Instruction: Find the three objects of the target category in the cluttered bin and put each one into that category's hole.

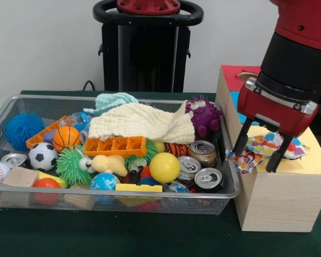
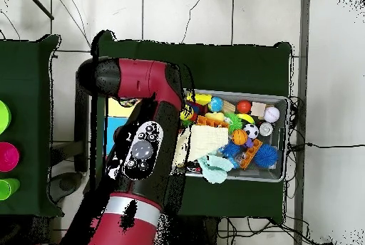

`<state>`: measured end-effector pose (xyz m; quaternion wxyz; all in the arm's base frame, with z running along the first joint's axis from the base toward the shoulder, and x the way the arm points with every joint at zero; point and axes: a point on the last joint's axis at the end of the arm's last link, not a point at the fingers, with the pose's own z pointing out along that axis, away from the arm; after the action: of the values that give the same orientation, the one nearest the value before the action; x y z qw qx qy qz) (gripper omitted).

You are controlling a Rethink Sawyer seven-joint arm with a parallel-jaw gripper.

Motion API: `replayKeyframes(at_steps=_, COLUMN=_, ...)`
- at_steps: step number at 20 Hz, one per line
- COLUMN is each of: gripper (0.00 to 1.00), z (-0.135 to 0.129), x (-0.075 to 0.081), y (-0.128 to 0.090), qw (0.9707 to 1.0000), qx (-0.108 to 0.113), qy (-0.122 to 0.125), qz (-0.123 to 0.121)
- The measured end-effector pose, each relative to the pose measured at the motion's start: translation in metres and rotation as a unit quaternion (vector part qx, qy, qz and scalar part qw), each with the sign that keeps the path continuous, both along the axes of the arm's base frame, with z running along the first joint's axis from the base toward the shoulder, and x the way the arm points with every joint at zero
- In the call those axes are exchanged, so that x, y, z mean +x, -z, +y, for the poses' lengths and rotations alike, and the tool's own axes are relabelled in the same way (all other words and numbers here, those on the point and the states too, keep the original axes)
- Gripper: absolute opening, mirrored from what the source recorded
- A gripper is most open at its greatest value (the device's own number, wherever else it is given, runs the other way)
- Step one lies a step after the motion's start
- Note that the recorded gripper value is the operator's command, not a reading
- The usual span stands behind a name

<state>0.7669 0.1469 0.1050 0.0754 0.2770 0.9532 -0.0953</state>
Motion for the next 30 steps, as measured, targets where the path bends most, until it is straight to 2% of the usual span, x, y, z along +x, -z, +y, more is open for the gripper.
replayKeyframes(at_steps=8, gripper=1.00, z=0.001, x=0.002, y=-0.010, qw=0.9997, qx=0.005, qy=0.005, qz=0.024)
replayKeyframes(at_steps=12, gripper=1.00, z=0.003, x=0.004, y=-0.022, qw=0.9993, qx=0.005, qy=0.006, qz=0.036)
replayKeyframes(at_steps=17, gripper=1.00, z=0.003, x=0.008, y=-0.040, qw=0.9994, qx=0.005, qy=0.008, qz=0.034)
replayKeyframes(at_steps=18, gripper=0.00, z=0.003, x=0.010, y=-0.049, qw=0.9996, qx=0.006, qy=0.008, qz=0.028)
replayKeyframes(at_steps=21, gripper=0.00, z=0.004, x=0.011, y=-0.053, qw=0.9996, qx=0.007, qy=0.008, qz=0.025)
replayKeyframes(at_steps=30, gripper=0.00, z=0.005, x=0.018, y=-0.091, qw=0.9999, qx=0.012, qy=0.008, qz=-0.001)
